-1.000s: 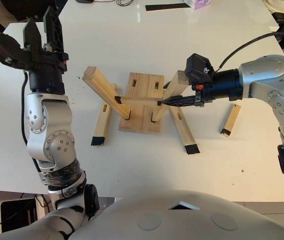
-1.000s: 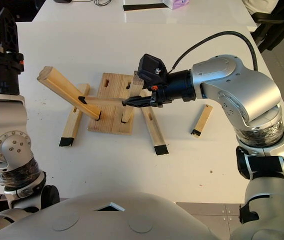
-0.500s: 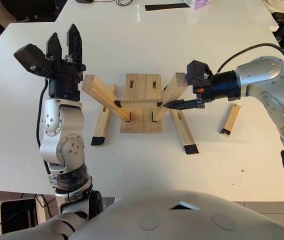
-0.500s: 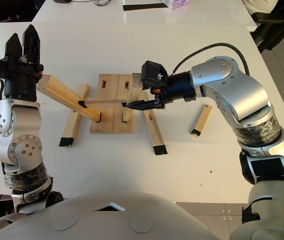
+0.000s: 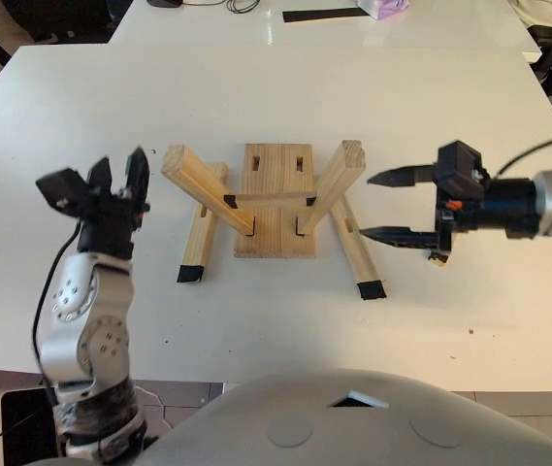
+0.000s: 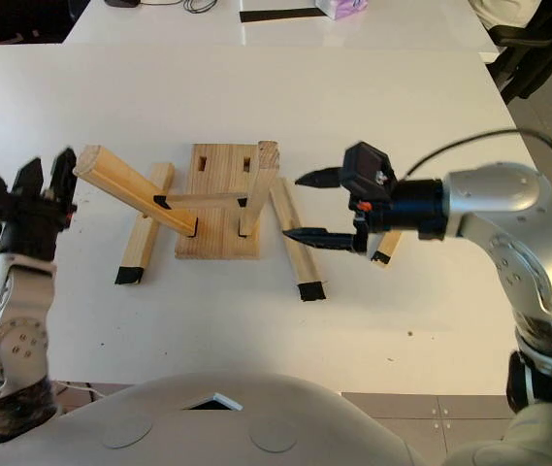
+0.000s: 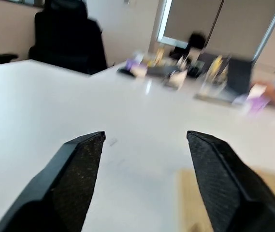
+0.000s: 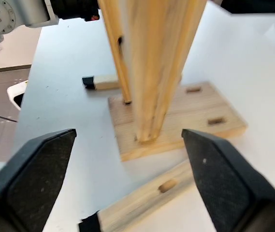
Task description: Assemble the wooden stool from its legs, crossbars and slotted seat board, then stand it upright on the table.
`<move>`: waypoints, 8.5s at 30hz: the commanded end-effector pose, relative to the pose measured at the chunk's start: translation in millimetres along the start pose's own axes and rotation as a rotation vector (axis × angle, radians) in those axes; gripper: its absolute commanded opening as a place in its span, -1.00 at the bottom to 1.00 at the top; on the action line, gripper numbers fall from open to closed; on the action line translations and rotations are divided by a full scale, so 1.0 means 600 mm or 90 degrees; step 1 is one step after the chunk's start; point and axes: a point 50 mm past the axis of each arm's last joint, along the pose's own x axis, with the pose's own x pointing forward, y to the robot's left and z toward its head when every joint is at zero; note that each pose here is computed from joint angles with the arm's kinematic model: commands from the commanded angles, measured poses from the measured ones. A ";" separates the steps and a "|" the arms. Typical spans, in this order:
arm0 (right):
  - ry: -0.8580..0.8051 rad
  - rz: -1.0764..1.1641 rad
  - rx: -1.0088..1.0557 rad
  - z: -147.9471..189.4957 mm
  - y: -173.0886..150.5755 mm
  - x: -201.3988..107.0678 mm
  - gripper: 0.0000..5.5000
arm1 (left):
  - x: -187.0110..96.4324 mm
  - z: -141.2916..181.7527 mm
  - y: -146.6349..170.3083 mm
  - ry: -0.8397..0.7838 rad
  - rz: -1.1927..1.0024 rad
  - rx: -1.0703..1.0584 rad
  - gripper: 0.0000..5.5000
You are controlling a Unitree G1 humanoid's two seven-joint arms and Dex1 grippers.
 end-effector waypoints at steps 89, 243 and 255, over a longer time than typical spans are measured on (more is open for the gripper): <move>-0.445 -0.076 0.059 0.184 -0.011 0.053 -1.00 | 0.023 0.217 -0.255 -0.154 -0.524 -0.169 -1.00; 0.216 0.104 -0.057 -0.227 -0.173 0.178 -1.00 | 0.057 -0.142 -0.083 0.319 -0.524 0.235 -1.00; 0.116 0.109 -0.014 -0.235 -0.096 0.168 -1.00 | 0.105 -0.120 -0.064 0.306 -0.512 0.309 -1.00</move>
